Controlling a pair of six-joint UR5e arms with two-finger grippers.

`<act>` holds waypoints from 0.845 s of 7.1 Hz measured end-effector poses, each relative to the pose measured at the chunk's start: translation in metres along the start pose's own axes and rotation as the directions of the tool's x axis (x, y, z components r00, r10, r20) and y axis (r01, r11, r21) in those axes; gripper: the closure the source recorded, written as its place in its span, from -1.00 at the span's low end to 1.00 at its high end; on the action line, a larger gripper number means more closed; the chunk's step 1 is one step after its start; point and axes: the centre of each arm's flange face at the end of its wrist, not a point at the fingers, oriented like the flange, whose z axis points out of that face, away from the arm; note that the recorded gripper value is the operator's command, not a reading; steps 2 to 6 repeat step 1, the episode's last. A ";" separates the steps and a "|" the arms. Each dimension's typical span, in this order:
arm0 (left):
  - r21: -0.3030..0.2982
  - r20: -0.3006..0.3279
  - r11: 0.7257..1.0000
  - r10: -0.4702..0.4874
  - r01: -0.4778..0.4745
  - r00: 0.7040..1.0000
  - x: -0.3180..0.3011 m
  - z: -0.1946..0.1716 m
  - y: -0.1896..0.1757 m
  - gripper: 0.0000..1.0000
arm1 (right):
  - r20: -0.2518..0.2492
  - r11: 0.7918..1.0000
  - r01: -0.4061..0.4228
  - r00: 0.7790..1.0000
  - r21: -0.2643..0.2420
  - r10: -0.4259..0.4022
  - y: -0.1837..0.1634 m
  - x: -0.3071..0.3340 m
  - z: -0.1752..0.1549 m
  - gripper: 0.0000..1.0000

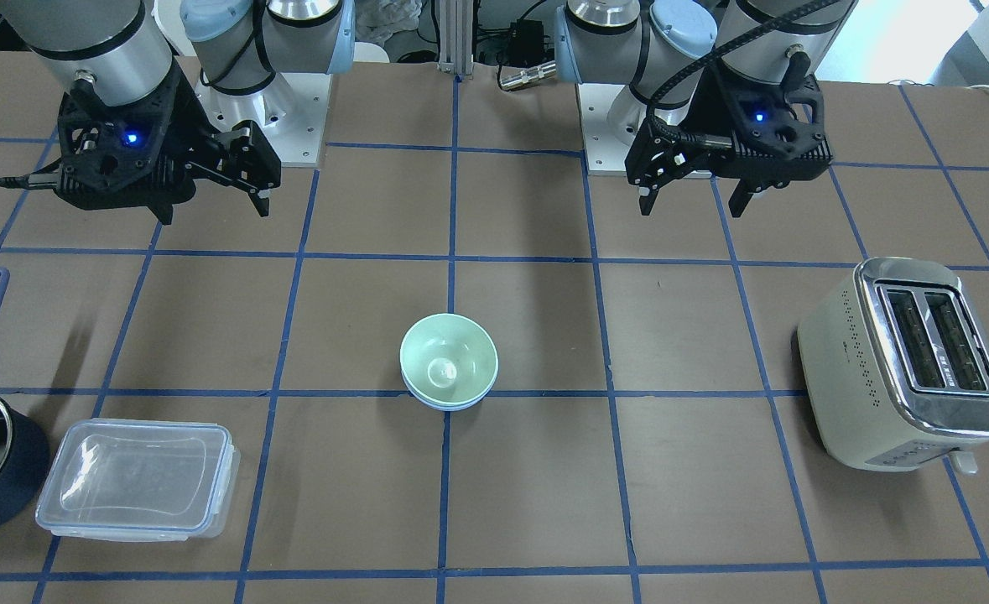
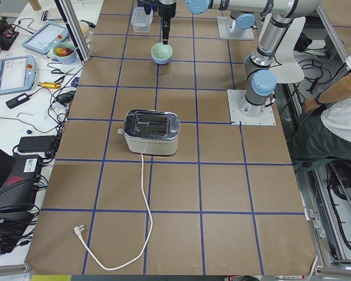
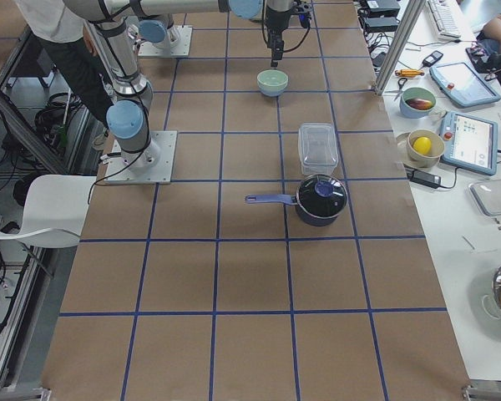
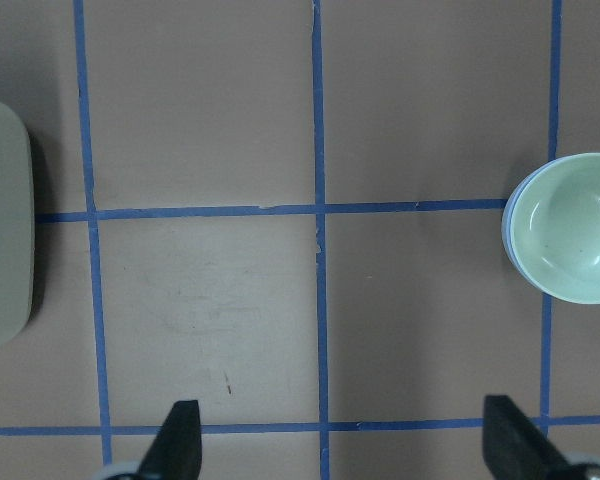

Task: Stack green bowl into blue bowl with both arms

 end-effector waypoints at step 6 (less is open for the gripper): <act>0.003 -0.003 1.000 -0.005 0.005 1.000 -0.001 -0.002 0.001 -1.00 | -0.016 1.000 -0.004 1.000 0.000 0.004 0.000 0.003 0.000 -1.00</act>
